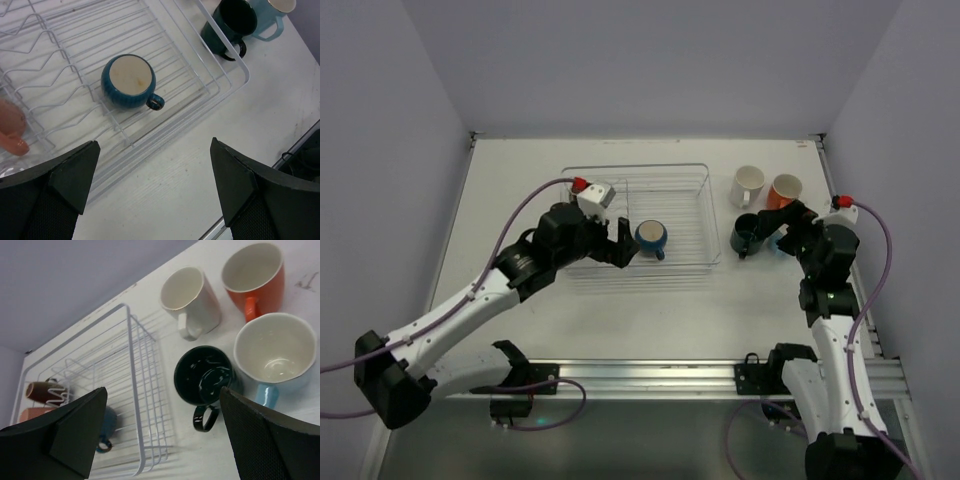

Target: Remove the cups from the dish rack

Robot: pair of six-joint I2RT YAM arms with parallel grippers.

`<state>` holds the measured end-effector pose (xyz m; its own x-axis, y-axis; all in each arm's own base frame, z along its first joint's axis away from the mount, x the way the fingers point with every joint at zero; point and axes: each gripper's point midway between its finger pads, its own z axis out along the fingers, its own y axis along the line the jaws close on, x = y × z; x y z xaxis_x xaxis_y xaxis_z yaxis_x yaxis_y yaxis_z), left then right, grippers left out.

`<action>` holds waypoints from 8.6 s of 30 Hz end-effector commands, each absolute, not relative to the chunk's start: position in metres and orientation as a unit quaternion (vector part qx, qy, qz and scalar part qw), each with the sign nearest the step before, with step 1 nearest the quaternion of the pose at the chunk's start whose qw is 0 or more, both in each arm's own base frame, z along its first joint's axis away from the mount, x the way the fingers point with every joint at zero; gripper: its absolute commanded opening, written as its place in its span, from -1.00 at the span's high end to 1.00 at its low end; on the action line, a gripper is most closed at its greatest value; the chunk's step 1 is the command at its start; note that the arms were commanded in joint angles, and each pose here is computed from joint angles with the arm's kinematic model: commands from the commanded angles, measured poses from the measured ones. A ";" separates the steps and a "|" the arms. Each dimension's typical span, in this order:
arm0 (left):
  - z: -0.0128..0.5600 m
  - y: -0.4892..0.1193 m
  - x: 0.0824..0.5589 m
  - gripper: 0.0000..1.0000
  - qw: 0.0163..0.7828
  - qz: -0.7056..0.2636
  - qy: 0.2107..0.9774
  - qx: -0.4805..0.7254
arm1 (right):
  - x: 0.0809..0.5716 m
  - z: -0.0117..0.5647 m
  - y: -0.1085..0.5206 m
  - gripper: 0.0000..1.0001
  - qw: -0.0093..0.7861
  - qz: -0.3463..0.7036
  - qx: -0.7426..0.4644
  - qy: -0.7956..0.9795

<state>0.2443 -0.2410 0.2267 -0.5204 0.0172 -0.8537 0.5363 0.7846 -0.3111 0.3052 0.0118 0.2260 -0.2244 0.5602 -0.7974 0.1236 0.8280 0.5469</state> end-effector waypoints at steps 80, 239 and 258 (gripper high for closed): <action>0.366 -0.356 0.239 0.46 0.450 -0.676 0.572 0.114 | 0.218 0.333 0.217 -0.18 0.490 0.630 -0.076 0.598; 0.150 -0.135 0.417 0.55 0.512 0.000 0.855 -0.081 | 0.192 0.199 0.147 -0.25 0.495 0.397 0.047 0.771; 0.289 -0.158 0.341 0.87 0.591 -0.222 0.773 -0.063 | 0.204 0.290 0.234 -0.32 0.451 0.593 -0.023 0.667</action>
<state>0.3497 -0.1389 0.2619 -0.3147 -0.2734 -0.9090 0.0558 0.9506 -0.3053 0.2064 0.2096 0.2363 -0.6233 0.4912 -0.6084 -0.4331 0.4308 0.7917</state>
